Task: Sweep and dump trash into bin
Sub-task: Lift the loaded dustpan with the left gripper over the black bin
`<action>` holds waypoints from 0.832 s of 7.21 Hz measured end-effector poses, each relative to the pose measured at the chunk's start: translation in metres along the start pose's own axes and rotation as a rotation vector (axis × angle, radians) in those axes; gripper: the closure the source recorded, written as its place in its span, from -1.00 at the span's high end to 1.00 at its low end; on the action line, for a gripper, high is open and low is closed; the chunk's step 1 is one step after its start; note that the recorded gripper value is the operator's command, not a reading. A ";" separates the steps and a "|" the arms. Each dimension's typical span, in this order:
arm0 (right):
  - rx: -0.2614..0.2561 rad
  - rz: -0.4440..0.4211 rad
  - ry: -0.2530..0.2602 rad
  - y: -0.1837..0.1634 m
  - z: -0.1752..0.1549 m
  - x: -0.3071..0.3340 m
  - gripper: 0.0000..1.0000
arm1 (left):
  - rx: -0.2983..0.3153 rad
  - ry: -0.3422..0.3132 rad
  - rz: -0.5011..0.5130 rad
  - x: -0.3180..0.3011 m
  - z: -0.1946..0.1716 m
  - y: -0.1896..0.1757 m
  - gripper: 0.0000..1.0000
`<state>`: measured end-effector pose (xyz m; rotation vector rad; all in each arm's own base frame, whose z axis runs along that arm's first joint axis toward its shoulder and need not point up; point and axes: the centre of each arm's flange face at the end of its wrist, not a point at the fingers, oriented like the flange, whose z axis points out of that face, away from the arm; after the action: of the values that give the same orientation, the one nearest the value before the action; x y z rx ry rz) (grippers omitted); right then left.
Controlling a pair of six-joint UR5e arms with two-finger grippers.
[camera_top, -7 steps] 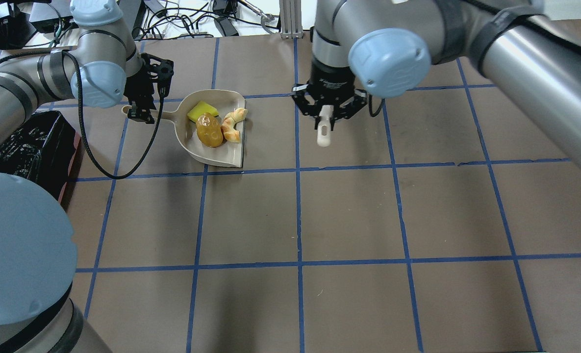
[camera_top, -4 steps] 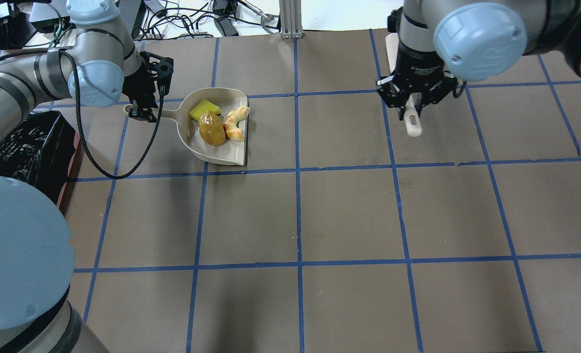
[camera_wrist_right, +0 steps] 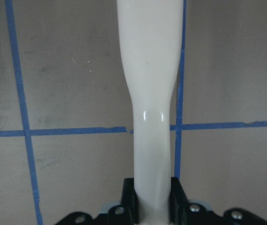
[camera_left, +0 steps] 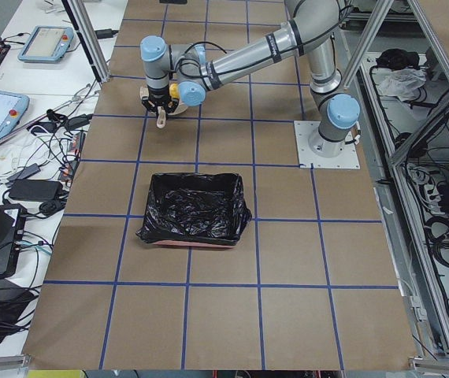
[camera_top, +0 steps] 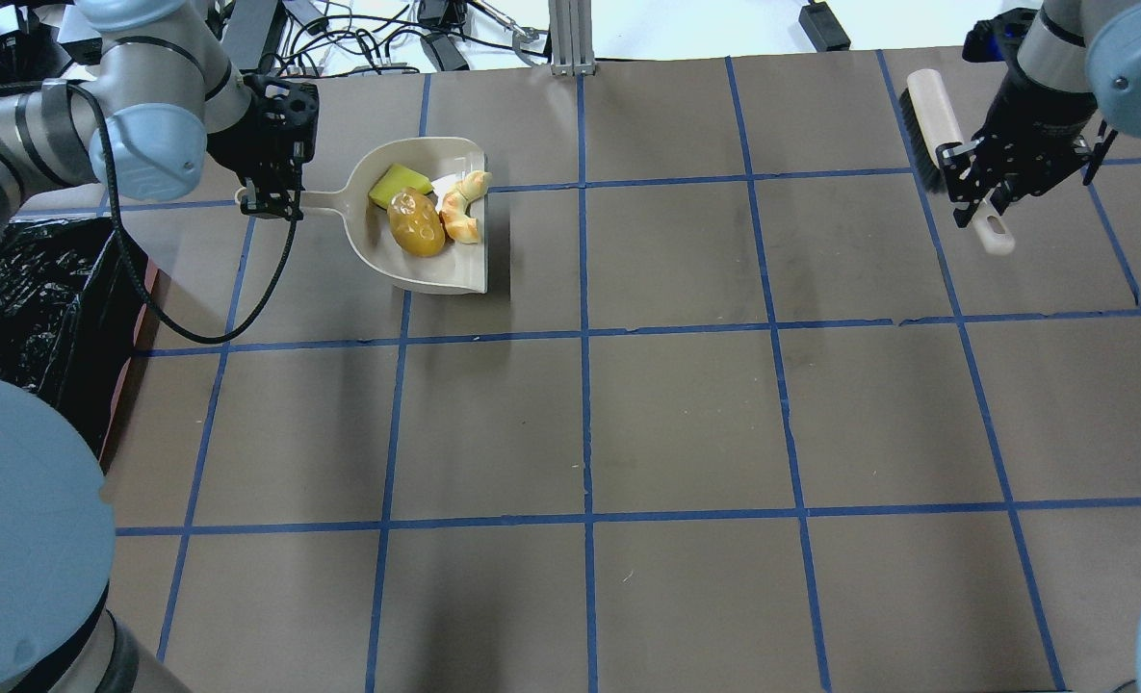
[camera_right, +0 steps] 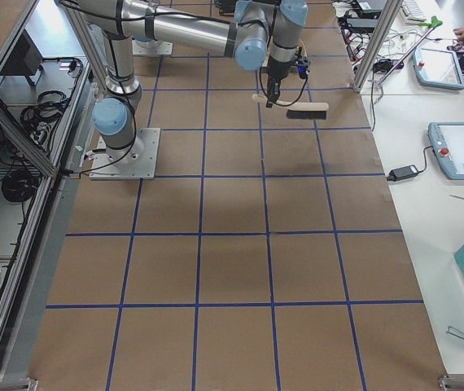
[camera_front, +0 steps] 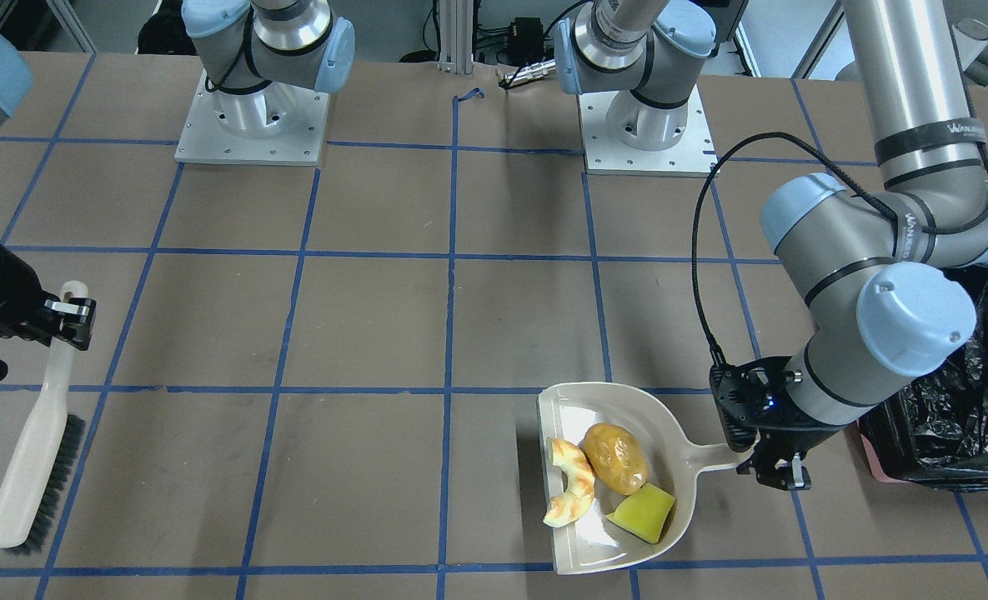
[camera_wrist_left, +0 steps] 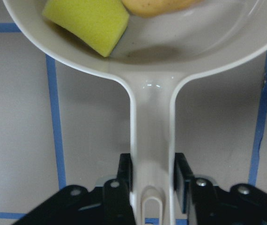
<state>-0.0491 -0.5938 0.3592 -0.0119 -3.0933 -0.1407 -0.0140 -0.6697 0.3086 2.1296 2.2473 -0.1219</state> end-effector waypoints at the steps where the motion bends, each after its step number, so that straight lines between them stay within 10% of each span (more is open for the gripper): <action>1: -0.001 -0.001 -0.006 -0.004 0.021 0.011 -1.00 | 0.032 0.007 -0.036 0.004 -0.018 0.024 -1.00; 6: 0.034 -0.066 0.007 -0.019 0.078 0.023 -1.00 | 0.147 0.104 -0.116 0.050 -0.095 0.245 -1.00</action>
<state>-0.0759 -0.6053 0.2809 0.0922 -3.0901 -0.0897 0.2302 -0.5991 0.3918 2.1204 2.4945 -0.1912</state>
